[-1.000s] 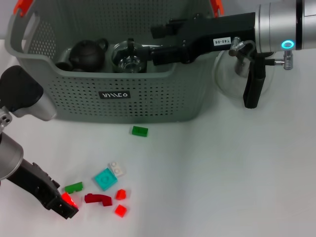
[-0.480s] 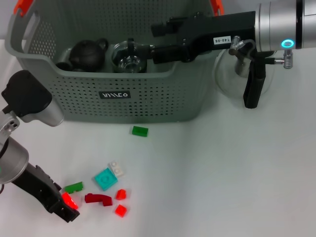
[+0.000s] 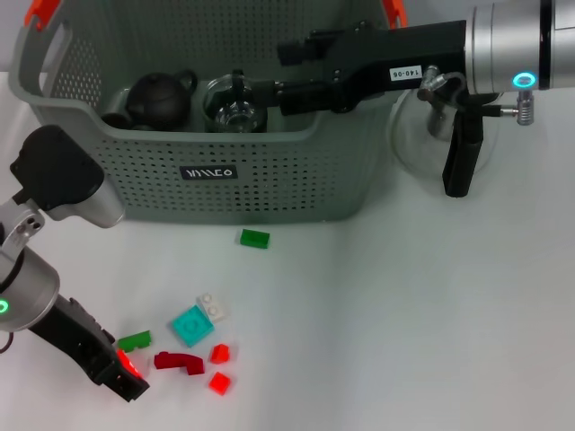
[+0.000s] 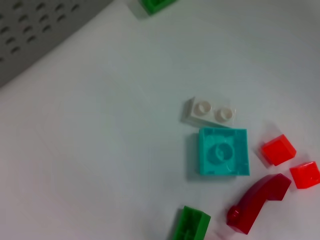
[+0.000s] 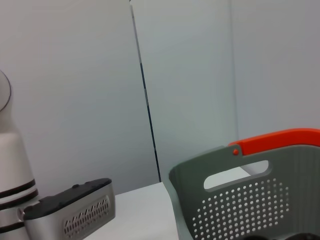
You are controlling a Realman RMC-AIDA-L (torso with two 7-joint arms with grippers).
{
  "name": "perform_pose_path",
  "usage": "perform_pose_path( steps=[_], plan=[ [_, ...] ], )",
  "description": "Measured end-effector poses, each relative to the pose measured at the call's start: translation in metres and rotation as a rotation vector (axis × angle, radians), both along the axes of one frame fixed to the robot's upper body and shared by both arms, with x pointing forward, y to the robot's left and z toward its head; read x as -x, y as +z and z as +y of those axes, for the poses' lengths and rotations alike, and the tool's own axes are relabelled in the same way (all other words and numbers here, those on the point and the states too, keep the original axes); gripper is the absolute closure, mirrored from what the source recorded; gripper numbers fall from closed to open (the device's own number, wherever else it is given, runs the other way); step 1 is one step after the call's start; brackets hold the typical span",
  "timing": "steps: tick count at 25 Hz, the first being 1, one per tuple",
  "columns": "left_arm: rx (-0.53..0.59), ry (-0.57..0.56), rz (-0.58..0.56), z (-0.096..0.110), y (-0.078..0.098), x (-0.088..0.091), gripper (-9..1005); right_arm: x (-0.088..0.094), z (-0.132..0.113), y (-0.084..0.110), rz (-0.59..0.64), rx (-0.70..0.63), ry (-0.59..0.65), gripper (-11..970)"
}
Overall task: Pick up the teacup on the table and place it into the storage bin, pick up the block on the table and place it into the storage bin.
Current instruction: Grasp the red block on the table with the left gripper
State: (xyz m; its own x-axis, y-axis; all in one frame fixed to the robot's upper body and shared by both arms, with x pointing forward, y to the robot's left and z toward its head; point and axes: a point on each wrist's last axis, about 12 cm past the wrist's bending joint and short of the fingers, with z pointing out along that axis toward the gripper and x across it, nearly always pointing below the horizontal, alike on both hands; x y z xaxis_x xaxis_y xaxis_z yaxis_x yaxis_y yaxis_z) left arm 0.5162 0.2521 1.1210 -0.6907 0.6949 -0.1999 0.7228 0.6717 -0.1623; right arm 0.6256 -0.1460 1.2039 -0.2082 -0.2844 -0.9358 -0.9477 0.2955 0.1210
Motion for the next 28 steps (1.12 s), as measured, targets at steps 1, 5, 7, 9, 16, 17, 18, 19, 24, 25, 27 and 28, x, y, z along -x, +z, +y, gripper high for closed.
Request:
perform_pose_path(
  steps=[1, 5, 7, 9, 16, 17, 18, 19, 24, 25, 27, 28],
  plan=[
    [-0.001, 0.0, 0.0, 0.0, 0.0, 0.0, 141, 0.0, 0.0, 0.0, -0.001, 0.0, 0.0, 179],
    [-0.004, 0.01, -0.005, -0.001, 0.001, -0.001, 141, 0.0, -0.001, -0.001, -0.002, -0.003, -0.004, 180],
    [-0.005, 0.013, -0.008, -0.001, 0.001, -0.001, 141, -0.001, -0.002, -0.001, -0.002, -0.005, -0.007, 180],
    [-0.01, 0.015, -0.009, -0.001, 0.002, -0.001, 141, -0.001, -0.003, -0.001, -0.003, -0.006, -0.009, 180],
    [-0.034, 0.004, -0.001, -0.005, 0.001, 0.0, 141, -0.002, -0.003, -0.001, -0.006, -0.009, -0.009, 180],
    [-0.037, -0.001, 0.0, -0.006, 0.001, 0.0, 141, -0.002, -0.003, 0.0, -0.006, -0.009, -0.01, 180],
    [-0.038, -0.003, 0.0, -0.006, 0.001, 0.0, 141, -0.002, -0.003, 0.0, -0.006, -0.009, -0.01, 180],
    [-0.04, -0.005, 0.0, -0.007, 0.001, 0.001, 141, -0.002, -0.003, 0.0, -0.006, -0.009, -0.01, 180],
    [-0.045, -0.004, -0.003, -0.011, 0.003, 0.001, 141, -0.002, -0.003, 0.0, -0.007, -0.009, -0.01, 181],
    [-0.046, -0.004, -0.005, -0.012, 0.003, 0.001, 142, -0.002, -0.003, 0.0, -0.007, -0.009, -0.01, 181],
    [-0.046, -0.006, -0.008, -0.013, 0.004, 0.001, 142, -0.002, -0.003, 0.0, -0.008, -0.009, -0.01, 181],
    [-0.046, -0.006, -0.007, -0.013, 0.003, 0.001, 142, -0.002, -0.003, 0.0, -0.008, -0.009, -0.01, 181]
  ],
)
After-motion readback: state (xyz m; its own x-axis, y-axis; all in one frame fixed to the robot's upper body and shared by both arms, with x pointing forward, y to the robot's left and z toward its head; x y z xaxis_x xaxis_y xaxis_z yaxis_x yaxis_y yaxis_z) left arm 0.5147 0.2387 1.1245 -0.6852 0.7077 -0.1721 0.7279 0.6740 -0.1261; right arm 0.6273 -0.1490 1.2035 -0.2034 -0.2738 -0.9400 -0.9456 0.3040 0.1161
